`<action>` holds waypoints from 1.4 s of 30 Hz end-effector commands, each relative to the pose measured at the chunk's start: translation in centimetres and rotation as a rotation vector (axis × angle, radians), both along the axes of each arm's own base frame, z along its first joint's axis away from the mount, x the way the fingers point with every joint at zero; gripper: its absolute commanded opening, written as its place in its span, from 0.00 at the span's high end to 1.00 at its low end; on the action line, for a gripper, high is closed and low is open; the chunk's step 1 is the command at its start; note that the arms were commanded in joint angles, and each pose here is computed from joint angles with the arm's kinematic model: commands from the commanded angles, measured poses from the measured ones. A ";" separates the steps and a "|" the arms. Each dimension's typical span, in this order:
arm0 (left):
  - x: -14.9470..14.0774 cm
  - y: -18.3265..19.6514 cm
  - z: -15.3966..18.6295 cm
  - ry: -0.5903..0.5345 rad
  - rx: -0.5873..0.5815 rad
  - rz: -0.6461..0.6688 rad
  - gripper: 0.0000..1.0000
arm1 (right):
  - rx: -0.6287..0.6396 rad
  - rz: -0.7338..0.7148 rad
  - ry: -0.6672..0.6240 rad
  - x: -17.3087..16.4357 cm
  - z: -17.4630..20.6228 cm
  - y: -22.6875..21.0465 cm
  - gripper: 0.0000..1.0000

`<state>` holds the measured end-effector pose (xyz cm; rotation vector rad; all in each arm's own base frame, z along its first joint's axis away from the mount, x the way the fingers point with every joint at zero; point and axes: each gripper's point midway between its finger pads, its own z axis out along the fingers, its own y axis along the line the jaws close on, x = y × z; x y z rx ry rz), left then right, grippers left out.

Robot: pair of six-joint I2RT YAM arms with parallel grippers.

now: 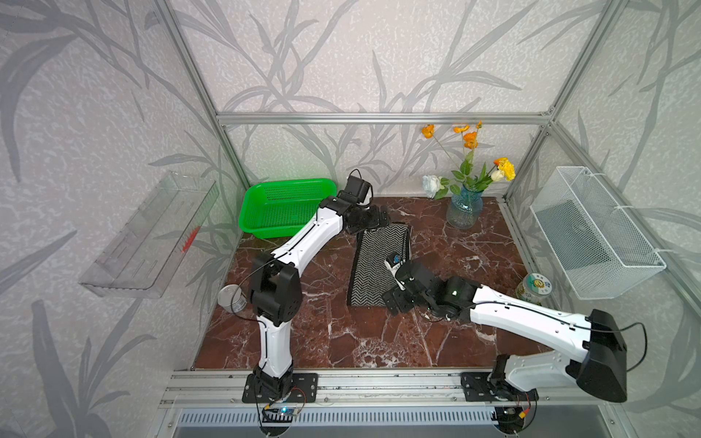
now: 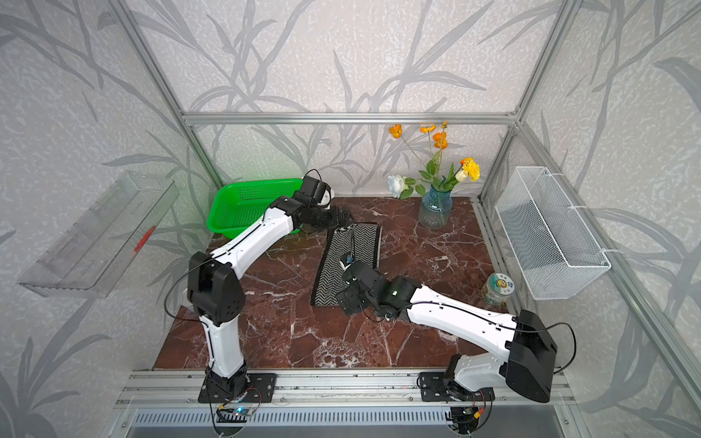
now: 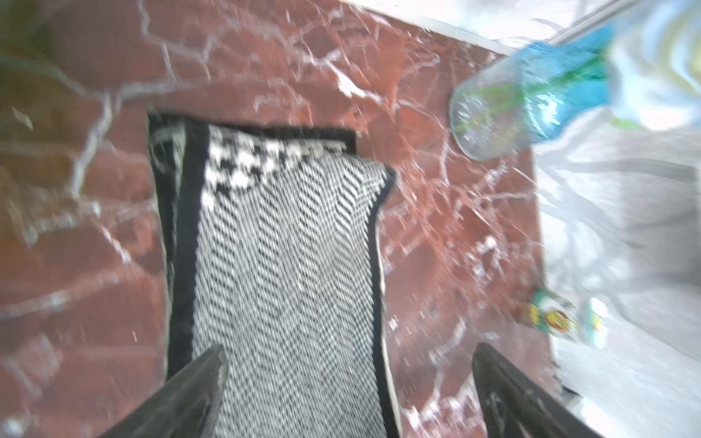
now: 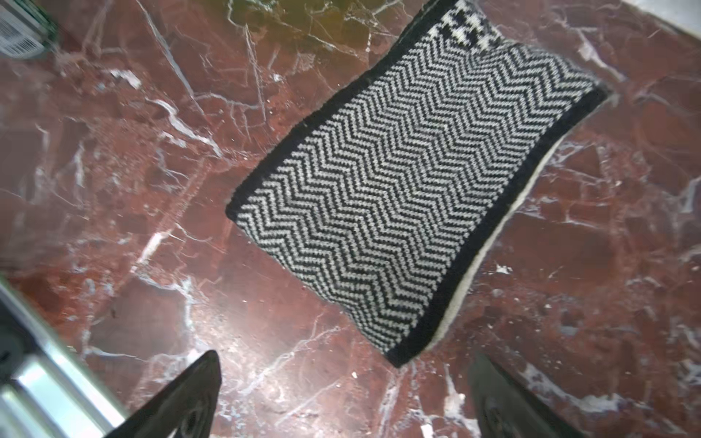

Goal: Roll up the scarf and place it into the basket
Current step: Adjust the scarf at the center of the board, then roll the scarf at the center of the board.

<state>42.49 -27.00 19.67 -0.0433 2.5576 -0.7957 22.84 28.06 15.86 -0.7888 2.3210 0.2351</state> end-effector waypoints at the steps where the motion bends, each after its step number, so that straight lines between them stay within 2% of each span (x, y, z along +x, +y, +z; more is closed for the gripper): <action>1: -3.3 -1.1 -3.7 0.122 -0.165 0.056 0.00 | -0.193 0.062 -0.115 1.3 -1.2 -1.7 0.01; 4: -6.8 -1.3 -6.3 0.180 -0.248 0.084 0.00 | -0.241 0.117 -0.123 1.8 -2.3 -1.2 0.01; 7: -9.5 -1.4 -8.7 0.226 -0.282 0.105 0.00 | -0.263 0.157 -0.114 2.2 -3.9 -0.3 0.01; 14: -12.1 1.2 -14.5 0.307 -0.209 0.186 0.00 | -0.342 0.207 0.008 1.9 -8.3 0.4 0.01; 19: -10.9 3.5 -16.4 0.349 -0.203 0.238 0.00 | -0.350 0.221 0.033 1.8 -9.8 0.9 0.01; 22: -9.9 3.9 -16.0 0.361 -0.243 0.237 0.00 | -0.356 0.235 0.053 1.7 -10.7 1.2 0.00; 25: -9.1 5.2 -15.4 0.344 -0.202 0.245 0.00 | -0.402 0.247 0.079 1.7 -12.4 1.1 0.00; 34: -6.8 7.7 -13.9 0.342 -0.199 0.278 0.00 | -0.462 0.269 0.103 1.9 -14.8 1.1 0.01; 38: -6.5 7.8 -13.4 0.336 -0.217 0.274 0.00 | -0.474 0.281 0.136 1.9 -16.1 1.7 0.06; 42: -6.2 8.4 -13.2 0.336 -0.231 0.281 0.00 | -0.480 0.274 0.161 1.8 -16.8 1.8 0.19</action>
